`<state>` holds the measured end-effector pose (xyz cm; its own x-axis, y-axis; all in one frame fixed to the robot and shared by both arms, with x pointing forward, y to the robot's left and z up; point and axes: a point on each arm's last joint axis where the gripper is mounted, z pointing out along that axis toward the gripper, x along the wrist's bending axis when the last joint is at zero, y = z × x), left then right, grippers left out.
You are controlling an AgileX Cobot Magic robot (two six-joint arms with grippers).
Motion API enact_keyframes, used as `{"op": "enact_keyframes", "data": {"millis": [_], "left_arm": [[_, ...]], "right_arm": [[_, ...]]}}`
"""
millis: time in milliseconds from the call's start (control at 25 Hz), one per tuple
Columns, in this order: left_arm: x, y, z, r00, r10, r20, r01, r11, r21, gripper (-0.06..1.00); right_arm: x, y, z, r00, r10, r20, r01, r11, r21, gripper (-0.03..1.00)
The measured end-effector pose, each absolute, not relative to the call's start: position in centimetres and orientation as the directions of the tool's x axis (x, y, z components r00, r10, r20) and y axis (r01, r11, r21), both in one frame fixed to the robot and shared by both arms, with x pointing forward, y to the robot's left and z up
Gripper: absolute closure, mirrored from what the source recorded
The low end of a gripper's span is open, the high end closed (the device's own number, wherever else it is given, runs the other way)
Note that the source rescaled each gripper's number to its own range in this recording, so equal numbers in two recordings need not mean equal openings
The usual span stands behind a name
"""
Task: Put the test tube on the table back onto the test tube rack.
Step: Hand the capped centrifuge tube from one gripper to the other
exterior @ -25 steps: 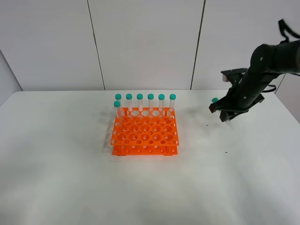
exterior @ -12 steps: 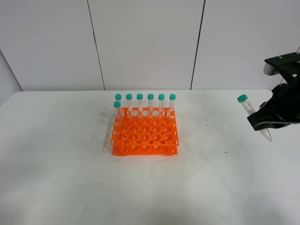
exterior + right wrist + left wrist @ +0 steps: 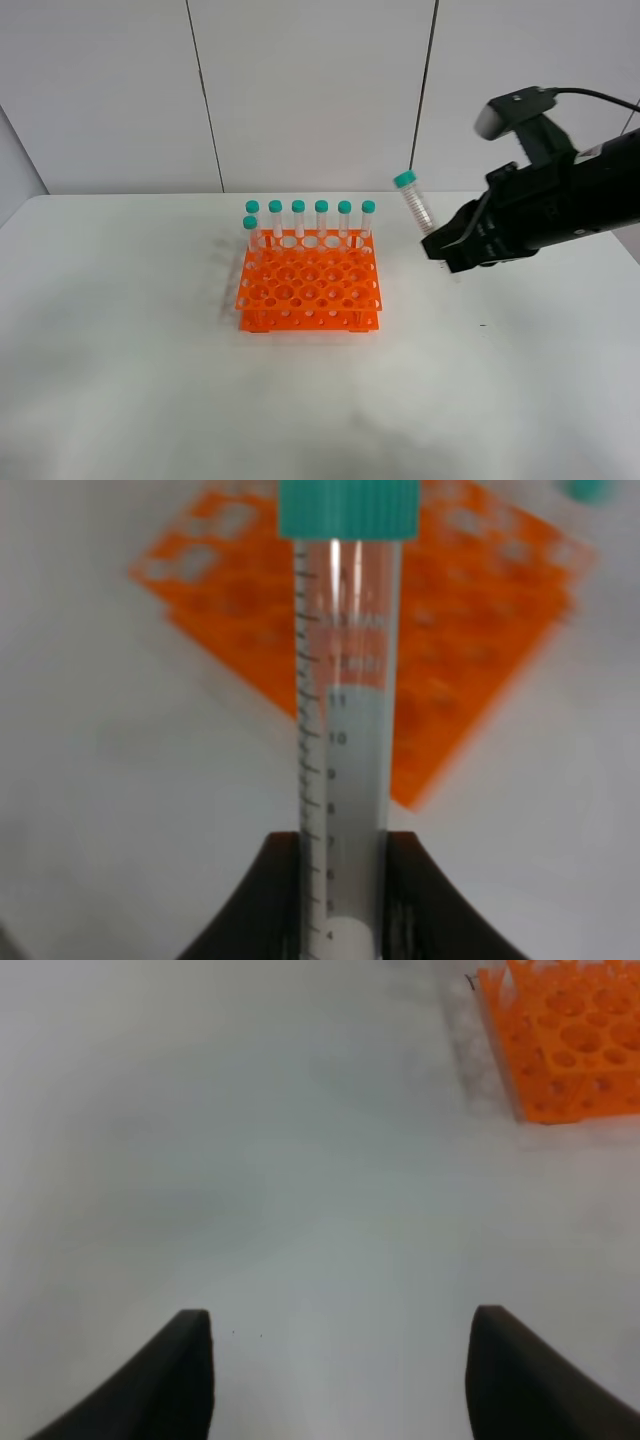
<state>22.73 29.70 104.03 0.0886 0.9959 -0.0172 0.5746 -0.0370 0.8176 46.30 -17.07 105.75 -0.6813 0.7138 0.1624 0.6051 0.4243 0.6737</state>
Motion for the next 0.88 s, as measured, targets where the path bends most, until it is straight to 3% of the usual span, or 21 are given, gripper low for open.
{"op": "enact_keyframes", "data": {"millis": [240,560,880], "left_arm": [[22.7,29.7,104.0,0.089,0.996,-0.017,0.575,-0.037,0.818,0.1],[23.1,29.4,105.5,0.097,0.993,-0.066,0.547,0.002,0.837,0.1],[31.8,27.0,109.3,0.218,0.932,-0.29,0.559,0.125,0.82,0.1]], "right_arm": [[46.1,-11.9,102.3,-0.789,0.58,0.203,0.555,0.531,0.641,0.96],[47.0,-10.7,100.5,-0.8,0.551,0.237,0.552,0.522,0.65,0.96],[47.1,-10.5,100.8,-0.776,0.565,0.28,0.58,0.467,0.667,0.96]]}}
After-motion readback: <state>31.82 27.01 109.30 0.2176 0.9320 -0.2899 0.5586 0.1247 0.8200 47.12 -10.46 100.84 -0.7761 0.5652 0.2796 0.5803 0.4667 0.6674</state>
